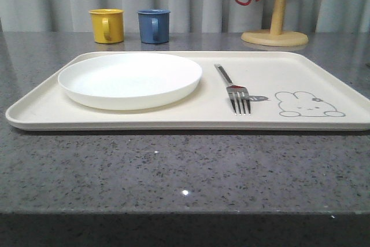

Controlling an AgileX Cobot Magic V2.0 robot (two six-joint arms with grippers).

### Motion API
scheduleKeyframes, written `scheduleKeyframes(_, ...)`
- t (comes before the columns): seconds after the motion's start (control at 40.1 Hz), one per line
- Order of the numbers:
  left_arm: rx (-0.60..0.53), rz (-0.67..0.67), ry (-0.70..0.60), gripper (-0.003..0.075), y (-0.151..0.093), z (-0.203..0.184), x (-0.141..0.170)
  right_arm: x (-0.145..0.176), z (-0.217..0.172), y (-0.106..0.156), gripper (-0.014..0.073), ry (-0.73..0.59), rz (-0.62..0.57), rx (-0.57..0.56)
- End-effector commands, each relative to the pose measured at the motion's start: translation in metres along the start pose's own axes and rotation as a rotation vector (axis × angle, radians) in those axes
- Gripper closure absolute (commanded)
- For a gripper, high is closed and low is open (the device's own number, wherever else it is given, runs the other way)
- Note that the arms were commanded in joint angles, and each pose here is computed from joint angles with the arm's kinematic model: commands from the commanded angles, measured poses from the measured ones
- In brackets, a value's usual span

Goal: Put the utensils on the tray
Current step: 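Grasp the silver chopsticks beside the tray with the right gripper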

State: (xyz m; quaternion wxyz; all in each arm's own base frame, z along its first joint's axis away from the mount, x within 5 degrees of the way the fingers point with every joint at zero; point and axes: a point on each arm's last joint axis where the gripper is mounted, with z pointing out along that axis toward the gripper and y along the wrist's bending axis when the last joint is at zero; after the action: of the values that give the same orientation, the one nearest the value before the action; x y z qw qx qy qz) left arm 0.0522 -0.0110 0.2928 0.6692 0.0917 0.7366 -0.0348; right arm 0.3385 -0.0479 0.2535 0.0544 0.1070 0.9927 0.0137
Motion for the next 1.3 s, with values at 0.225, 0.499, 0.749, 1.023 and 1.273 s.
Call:
scheduleKeyframes(0.225,-0.009,-0.02,-0.089,0.0738,0.001,-0.002,-0.015,0.002,-0.011,-0.001,0.0584,0.0,-0.01,-0.002)
scheduleKeyframes(0.499,-0.009,-0.02,-0.089,0.0738,0.001,-0.002,-0.015,0.007,-0.053,0.0,0.058,-0.093,0.009,-0.007)
scheduleKeyframes(0.749,-0.009,-0.02,-0.089,0.0738,0.001,-0.002,-0.015,0.025,-0.11,0.023,0.058,-0.199,0.017,-0.039)
scheduleKeyframes(1.023,-0.009,-0.02,-0.089,0.0738,0.001,-0.002,-0.015,0.045,-0.119,0.081,0.058,-0.203,-0.055,-0.125)
scheduleKeyframes(1.273,-0.009,-0.02,-0.089,0.0738,0.001,-0.002,-0.015,0.059,-0.106,0.137,0.058,-0.157,-0.145,-0.172)
